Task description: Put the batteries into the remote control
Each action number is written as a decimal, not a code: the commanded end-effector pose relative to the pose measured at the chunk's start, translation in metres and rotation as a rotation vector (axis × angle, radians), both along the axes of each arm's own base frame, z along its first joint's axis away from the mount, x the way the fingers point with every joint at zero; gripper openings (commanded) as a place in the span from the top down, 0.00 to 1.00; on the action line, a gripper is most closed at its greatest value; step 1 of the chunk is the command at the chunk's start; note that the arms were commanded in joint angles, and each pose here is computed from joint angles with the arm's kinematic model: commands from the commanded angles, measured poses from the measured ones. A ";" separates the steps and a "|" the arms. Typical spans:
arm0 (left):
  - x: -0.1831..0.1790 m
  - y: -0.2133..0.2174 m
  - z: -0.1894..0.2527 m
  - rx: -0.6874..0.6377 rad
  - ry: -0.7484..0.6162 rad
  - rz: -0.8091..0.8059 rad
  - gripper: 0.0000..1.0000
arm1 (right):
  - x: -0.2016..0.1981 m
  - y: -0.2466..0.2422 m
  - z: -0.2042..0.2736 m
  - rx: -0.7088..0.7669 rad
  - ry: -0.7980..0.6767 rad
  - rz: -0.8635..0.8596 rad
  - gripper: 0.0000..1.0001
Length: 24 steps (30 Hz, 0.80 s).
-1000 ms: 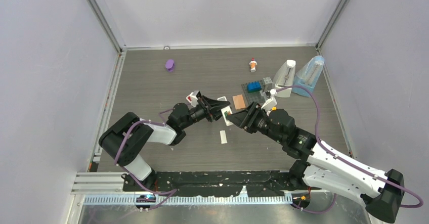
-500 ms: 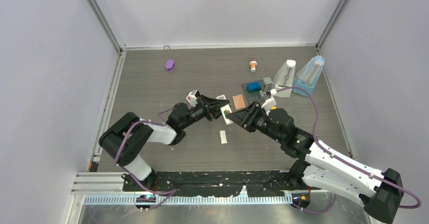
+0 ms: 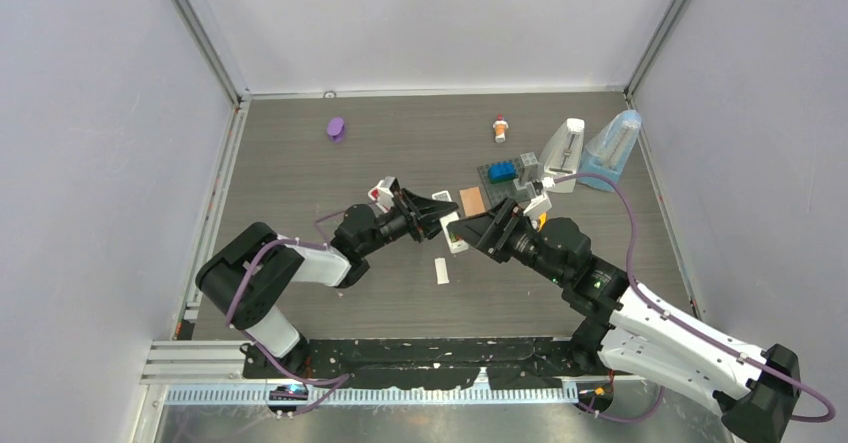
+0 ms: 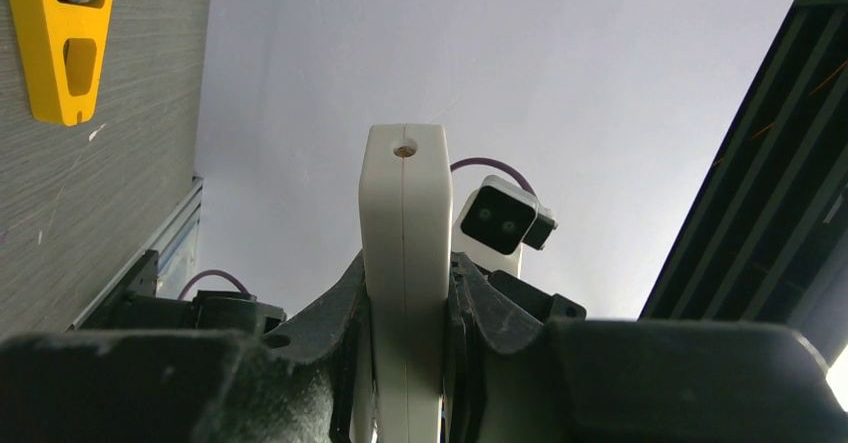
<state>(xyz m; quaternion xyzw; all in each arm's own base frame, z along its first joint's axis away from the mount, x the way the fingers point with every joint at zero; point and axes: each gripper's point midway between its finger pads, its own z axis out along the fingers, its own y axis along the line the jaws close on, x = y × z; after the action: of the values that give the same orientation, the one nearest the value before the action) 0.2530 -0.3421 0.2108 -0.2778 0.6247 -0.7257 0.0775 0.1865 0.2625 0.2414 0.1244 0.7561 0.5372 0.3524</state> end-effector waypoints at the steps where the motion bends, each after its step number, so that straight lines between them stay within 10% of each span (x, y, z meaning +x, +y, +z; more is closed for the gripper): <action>1: -0.001 -0.001 0.030 -0.036 -0.125 -0.004 1.00 | -0.004 -0.001 0.011 0.042 -0.032 0.022 0.20; 12: -0.006 0.003 0.041 0.185 -0.371 -0.022 1.00 | -0.007 -0.006 -0.002 -0.150 -0.074 0.097 0.47; 24: -0.005 -0.003 0.044 0.114 -0.336 -0.049 1.00 | -0.007 -0.002 -0.003 -0.163 -0.074 0.119 0.91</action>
<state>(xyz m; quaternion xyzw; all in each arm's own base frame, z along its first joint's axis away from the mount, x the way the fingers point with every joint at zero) 0.2489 -0.3431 0.2329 -0.1459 0.6761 -0.6999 0.1781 0.1798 0.2576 0.2259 0.0508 0.7961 0.4932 0.3470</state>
